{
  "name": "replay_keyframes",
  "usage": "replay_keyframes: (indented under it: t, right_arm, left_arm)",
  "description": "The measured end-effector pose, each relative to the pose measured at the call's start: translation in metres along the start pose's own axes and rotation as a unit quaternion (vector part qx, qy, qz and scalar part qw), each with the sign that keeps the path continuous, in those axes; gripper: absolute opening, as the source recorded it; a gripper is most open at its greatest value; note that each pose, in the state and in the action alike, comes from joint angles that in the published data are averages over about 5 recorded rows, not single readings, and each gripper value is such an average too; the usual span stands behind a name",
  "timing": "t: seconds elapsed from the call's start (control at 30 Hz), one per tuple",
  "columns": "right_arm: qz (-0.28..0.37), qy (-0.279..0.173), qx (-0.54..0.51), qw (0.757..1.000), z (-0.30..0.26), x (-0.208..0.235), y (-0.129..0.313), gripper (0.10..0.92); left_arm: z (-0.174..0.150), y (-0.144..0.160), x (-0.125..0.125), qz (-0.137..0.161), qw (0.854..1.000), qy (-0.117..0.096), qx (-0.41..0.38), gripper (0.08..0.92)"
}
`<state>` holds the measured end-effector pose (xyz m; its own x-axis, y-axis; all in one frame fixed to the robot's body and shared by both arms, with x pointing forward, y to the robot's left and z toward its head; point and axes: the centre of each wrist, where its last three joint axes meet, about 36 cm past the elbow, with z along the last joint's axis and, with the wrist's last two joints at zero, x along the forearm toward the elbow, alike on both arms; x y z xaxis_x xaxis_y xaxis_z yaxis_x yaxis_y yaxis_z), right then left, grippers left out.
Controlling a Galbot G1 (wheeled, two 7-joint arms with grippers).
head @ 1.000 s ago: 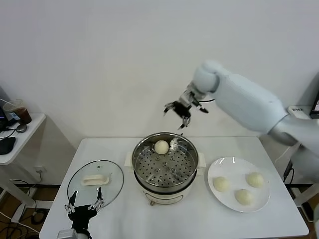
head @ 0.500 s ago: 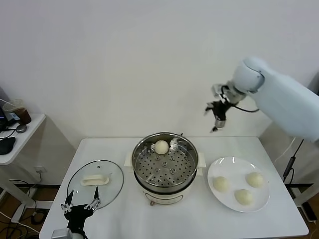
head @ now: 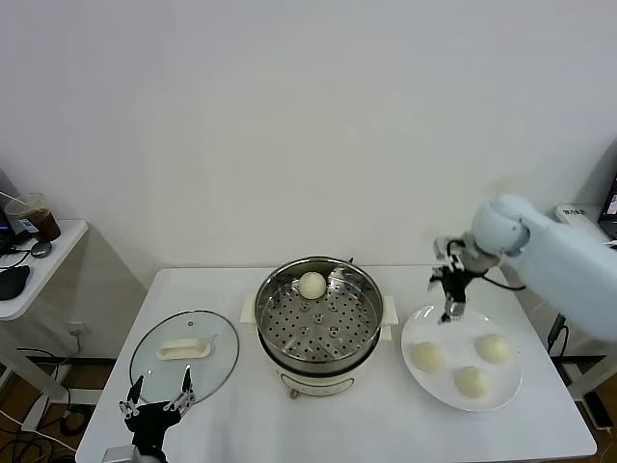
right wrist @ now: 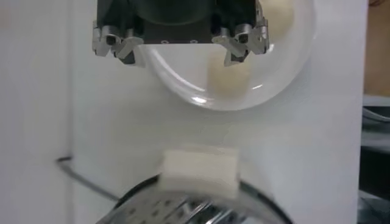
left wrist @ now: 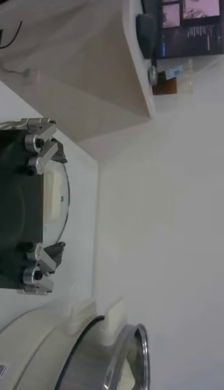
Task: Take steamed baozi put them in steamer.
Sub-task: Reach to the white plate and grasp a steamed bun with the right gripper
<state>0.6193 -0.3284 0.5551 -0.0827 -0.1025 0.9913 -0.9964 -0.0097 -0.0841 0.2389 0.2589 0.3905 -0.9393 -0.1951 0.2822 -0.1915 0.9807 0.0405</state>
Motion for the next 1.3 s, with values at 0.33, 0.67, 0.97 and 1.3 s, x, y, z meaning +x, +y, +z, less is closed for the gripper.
replay_keyframes:
  t: [0.33,0.67,0.97,1.3]
  right_arm:
    - [-0.012,0.005,-0.014,1.000,0.007,-0.047,0.018,0.823]
    - [-0.015,0.010,-0.013,1.000,0.007,-0.074,0.024,0.823]
    - [-0.018,0.007,-0.005,1.000,0.004,-0.089,0.024,0.823]
    - [-0.017,0.007,0.003,1.000,0.002,-0.101,0.023,0.823]
  left_arm:
    - [0.003,-0.003,0.000,0.003,1.000,0.004,0.002,0.823]
    - [0.002,-0.003,0.000,0.005,1.000,0.003,0.002,0.823]
    - [0.003,-0.003,0.000,0.006,1.000,0.003,0.002,0.823]
    - [0.004,-0.002,-0.001,0.005,1.000,0.005,0.001,0.823]
